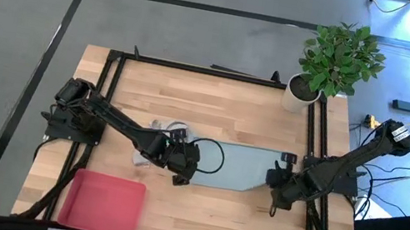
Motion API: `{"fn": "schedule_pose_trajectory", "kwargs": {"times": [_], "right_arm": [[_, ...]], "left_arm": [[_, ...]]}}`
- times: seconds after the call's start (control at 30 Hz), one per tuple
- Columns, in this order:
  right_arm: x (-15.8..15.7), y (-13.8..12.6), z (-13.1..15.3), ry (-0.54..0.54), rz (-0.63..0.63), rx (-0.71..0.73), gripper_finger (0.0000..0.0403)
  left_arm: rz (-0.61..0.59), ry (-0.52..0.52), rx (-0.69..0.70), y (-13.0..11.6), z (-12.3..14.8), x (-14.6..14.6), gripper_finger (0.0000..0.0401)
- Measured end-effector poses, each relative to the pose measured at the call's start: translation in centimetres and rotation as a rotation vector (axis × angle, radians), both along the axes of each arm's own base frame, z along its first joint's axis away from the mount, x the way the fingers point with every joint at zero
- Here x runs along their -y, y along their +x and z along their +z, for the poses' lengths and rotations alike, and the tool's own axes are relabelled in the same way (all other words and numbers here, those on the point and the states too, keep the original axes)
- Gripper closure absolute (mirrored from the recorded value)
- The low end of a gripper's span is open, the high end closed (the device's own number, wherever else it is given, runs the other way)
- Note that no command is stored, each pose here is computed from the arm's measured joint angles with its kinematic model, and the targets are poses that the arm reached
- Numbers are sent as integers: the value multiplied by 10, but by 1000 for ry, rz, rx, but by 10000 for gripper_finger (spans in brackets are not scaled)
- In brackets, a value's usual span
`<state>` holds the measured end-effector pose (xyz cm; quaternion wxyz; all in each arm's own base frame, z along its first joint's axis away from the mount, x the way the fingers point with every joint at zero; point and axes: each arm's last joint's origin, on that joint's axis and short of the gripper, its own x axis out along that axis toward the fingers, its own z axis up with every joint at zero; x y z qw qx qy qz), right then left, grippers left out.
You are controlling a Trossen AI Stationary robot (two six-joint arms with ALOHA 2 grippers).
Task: Roll microfiber towels into tight, uniform cylinder then place into a basket
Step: Fold the blue towel
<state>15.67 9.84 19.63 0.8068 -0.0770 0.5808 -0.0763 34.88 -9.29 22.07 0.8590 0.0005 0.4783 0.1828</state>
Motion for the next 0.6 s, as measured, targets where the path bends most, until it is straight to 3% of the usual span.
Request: {"fn": "schedule_pose_trajectory", "kwargs": {"times": [0.23, 0.6], "right_arm": [[17, 27, 6, -71, 121, 91, 399], [43, 76, 23, -193, 323, 398, 400]], "left_arm": [[0, 0, 0, 0, 0, 0, 307], [-1, 0, -1, 0, 0, 0, 307]]}}
